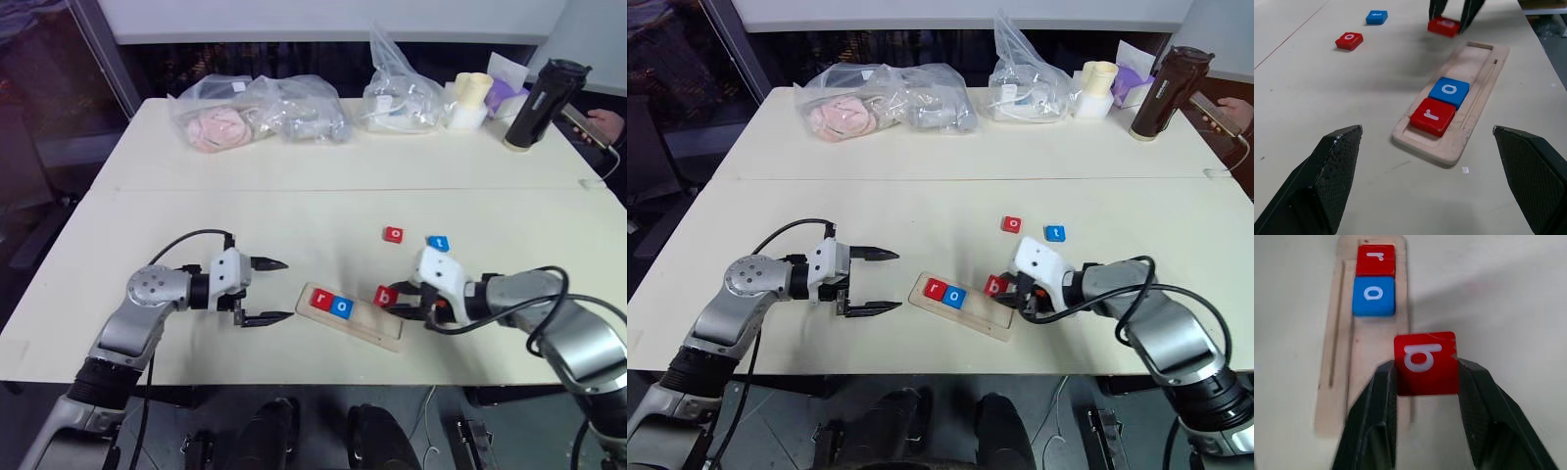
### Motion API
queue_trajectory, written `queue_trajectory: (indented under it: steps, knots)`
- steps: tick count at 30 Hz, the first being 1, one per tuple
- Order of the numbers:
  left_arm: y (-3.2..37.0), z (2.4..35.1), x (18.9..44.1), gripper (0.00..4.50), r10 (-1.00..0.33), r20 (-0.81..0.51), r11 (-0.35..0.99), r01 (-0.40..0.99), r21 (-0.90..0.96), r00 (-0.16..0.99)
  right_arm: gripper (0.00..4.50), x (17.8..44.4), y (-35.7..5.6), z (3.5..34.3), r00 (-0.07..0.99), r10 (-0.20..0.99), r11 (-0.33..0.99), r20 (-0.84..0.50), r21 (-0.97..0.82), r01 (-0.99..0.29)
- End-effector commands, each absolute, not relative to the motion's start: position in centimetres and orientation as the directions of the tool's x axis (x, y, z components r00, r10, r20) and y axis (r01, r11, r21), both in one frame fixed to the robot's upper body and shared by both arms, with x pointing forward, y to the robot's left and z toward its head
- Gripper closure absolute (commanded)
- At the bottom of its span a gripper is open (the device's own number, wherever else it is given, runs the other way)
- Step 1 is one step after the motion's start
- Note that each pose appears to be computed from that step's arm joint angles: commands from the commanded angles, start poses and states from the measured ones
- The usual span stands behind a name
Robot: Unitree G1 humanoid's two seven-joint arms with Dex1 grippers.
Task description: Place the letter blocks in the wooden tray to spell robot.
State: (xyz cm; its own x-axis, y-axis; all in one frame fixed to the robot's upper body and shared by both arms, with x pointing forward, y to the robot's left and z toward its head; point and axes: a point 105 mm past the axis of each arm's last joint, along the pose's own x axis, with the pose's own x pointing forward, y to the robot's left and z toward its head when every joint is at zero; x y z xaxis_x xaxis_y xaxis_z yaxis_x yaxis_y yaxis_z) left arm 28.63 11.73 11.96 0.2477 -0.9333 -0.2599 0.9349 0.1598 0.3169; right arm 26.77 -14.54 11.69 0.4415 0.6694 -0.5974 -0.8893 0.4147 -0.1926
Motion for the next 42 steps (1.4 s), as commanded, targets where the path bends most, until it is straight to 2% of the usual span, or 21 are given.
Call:
queue_trajectory:
  steps: [1,6,16,28,42]
  knots:
    - [11.7,12.8,28.5,0.00,-0.935,-0.247,0.157,0.923,0.352,0.254,3.38,26.6,-13.6,12.3,0.474,0.653,0.438,-0.591,-0.216,-0.873]
    - [11.6,12.7,28.3,0.00,-0.936,-0.247,0.156,0.924,0.348,0.251,3.38,25.7,-12.3,11.9,0.460,0.654,0.451,-0.601,-0.178,-0.874]
    - [11.3,12.7,28.3,0.00,-0.939,-0.243,0.150,0.925,0.348,0.244,3.38,25.6,-11.1,11.8,0.450,0.655,0.441,-0.607,-0.177,-0.880]
    - [11.3,12.6,28.1,0.00,-0.937,-0.239,0.163,0.924,0.347,0.255,3.38,25.6,-10.5,11.0,0.420,0.649,0.412,-0.635,-0.171,-0.895]
    - [11.2,12.7,28.1,0.00,-0.936,-0.231,0.176,0.921,0.347,0.266,3.38,26.4,-10.9,10.5,0.432,0.624,0.420,-0.651,-0.187,-0.888]
